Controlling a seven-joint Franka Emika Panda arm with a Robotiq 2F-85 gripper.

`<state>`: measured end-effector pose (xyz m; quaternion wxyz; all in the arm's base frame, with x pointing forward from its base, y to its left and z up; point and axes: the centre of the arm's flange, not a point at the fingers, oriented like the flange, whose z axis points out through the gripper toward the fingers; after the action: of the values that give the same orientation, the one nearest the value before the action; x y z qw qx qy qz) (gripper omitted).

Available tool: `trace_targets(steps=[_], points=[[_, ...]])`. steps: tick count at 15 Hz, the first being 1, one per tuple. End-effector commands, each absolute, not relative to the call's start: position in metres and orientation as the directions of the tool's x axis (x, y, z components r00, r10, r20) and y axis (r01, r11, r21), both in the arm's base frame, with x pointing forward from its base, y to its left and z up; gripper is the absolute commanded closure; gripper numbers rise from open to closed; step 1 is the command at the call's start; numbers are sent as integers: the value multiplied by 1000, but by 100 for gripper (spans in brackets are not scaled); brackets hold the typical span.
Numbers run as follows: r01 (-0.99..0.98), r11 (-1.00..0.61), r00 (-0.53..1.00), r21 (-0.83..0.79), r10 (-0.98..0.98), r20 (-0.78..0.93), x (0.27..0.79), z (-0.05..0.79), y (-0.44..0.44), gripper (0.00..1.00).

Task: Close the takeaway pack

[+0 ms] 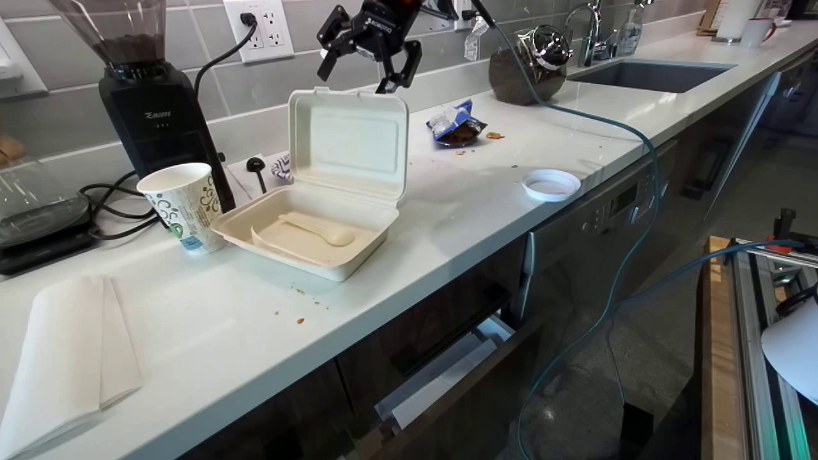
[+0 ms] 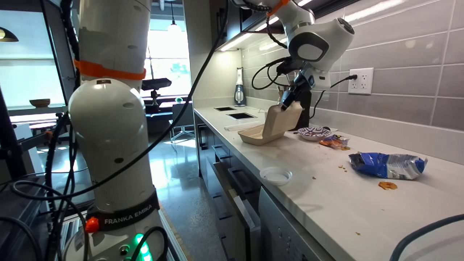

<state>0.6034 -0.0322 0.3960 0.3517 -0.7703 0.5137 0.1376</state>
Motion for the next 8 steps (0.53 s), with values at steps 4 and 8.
trace_targets(steps=[4, 8], points=[[-865, -327, 499, -380, -641, -584, 597, 391, -10, 0], [-855, -360, 517, -374, -650, -556, 598, 393, -4, 0]])
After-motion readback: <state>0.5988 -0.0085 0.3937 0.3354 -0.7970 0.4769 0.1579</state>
